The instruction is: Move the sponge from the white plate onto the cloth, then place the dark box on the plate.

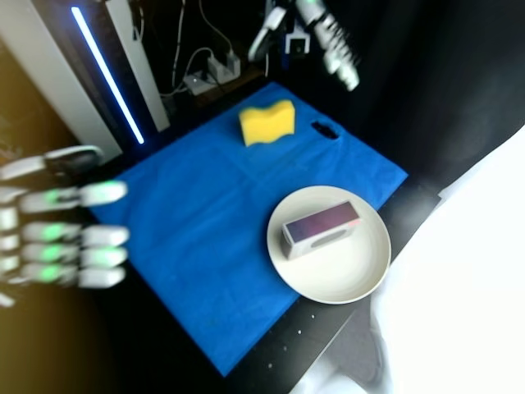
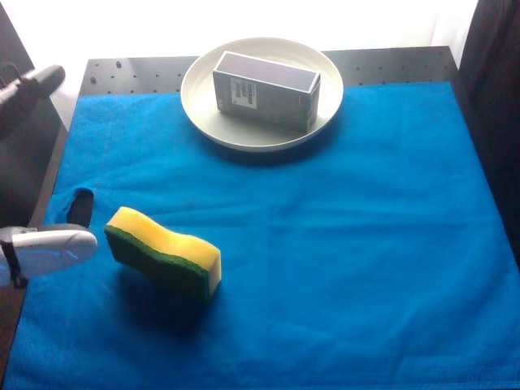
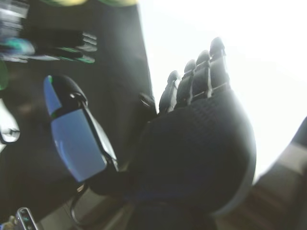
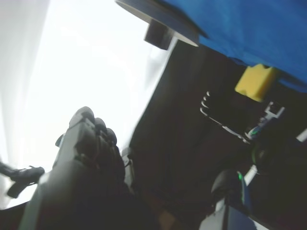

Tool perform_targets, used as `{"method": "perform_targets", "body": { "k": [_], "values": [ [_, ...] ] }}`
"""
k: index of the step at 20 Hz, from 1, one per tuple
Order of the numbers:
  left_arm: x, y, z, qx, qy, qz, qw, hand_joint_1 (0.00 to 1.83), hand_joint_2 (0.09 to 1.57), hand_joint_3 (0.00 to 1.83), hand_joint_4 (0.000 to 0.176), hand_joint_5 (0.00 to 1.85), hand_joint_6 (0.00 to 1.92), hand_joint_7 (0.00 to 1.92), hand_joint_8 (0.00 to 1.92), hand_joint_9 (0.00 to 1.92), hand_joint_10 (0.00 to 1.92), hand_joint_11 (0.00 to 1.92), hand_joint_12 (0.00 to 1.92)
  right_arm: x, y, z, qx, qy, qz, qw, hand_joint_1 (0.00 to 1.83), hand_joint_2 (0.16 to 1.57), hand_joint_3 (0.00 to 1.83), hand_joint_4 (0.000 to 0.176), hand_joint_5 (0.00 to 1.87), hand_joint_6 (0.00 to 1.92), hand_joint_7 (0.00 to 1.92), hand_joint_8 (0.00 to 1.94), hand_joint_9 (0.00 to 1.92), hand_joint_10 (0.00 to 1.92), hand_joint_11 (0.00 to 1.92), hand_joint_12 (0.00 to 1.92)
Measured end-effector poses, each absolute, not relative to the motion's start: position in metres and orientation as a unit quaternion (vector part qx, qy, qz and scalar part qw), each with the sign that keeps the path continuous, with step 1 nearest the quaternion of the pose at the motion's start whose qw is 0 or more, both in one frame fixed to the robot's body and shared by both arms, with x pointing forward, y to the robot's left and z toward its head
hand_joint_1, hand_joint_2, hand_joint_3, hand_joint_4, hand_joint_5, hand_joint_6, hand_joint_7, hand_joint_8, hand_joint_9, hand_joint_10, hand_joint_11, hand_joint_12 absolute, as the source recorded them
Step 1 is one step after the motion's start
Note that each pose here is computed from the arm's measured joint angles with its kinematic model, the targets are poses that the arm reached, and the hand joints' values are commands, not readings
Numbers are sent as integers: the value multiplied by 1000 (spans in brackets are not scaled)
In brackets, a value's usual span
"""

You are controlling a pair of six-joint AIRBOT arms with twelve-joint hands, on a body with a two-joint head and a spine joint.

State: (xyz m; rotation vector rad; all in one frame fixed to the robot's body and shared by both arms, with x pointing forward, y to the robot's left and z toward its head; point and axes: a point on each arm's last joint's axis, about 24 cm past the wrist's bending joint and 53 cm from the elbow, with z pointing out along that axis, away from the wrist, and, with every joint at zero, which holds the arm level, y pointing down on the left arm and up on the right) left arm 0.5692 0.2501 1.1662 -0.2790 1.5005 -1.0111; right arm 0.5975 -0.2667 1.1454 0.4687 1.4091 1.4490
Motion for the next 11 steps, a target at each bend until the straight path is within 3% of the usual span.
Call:
{"method": "perform_targets", "body": {
  "k": [3, 4, 5, 6, 8, 9, 11],
  "values": [
    [567, 251, 1173, -124, 637, -444, 618, 549, 820, 0, 169, 1, 0, 87, 5, 98, 7, 0, 507, 592, -271, 1139, 205, 584, 599, 509, 658, 830, 1, 176, 0, 0, 68, 15, 0, 0, 0, 0],
    [568, 254, 1176, -128, 631, -443, 624, 548, 842, 3, 167, 8, 1, 92, 3, 105, 6, 0, 431, 592, -272, 1140, 207, 581, 600, 510, 639, 825, 0, 176, 0, 0, 64, 11, 0, 0, 0, 0],
    [569, 257, 1178, -131, 624, -443, 630, 540, 858, 10, 152, 5, 0, 100, 4, 116, 8, 0, 421, 592, -273, 1141, 207, 578, 601, 511, 634, 824, 0, 176, 0, 0, 63, 9, 0, 0, 0, 0],
    [570, 260, 1180, -136, 617, -443, 636, 528, 851, 6, 147, 0, 0, 93, 0, 120, 9, 0, 420, 593, -274, 1142, 205, 576, 603, 513, 614, 817, 0, 176, 0, 0, 73, 12, 0, 0, 0, 0],
    [571, 261, 1183, -139, 607, -447, 642, 491, 829, 0, 174, 0, 0, 59, 4, 124, 5, 0, 509, 594, -276, 1145, 206, 571, 606, 514, 583, 883, 24, 176, 8, 3, 56, 2, 0, 0, 0, 0],
    [570, 261, 1184, -138, 605, -449, 643, 447, 832, 0, 176, 0, 0, 45, 2, 130, 4, 0, 631, 593, -275, 1146, 204, 571, 608, 512, 576, 906, 30, 176, 31, 11, 64, 6, 4, 2, 0, 0],
    [569, 257, 1187, -135, 598, -458, 644, 394, 906, 14, 176, 0, 0, 8, 1, 76, 1, 0, 534, 591, -270, 1145, 197, 574, 614, 505, 481, 975, 9, 176, 0, 0, 81, 1, 66, 6, 11, 190]
  ]
}}
